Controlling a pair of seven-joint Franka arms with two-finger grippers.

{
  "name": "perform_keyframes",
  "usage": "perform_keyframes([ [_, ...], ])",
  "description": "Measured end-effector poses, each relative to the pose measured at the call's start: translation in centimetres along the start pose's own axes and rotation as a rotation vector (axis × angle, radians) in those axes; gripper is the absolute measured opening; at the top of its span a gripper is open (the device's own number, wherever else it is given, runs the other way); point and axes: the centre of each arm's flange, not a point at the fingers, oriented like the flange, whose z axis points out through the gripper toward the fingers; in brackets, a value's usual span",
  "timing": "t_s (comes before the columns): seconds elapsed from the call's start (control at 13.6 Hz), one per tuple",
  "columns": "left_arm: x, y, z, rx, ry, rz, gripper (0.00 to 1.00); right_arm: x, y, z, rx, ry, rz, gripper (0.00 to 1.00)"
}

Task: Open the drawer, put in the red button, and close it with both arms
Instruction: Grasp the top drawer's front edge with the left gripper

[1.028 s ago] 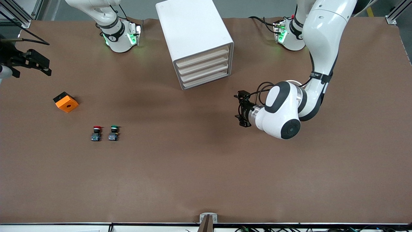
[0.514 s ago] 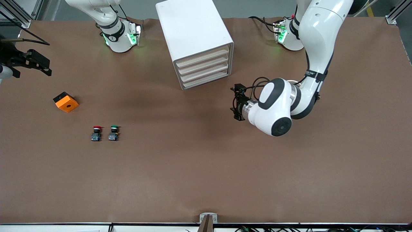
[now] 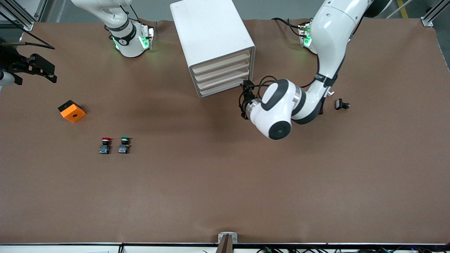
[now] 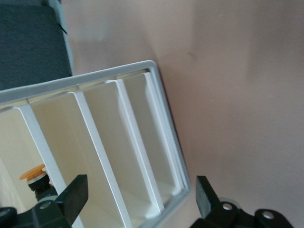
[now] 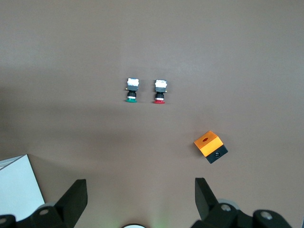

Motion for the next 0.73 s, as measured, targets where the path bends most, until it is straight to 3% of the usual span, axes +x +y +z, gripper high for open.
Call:
perform_keyframes([
  [0.73,-3.0,-0.8,9.5,0.119,0.145,-0.056,1.0,0.2,-0.1,0.2,0.0,-0.004,-0.001,1.0],
])
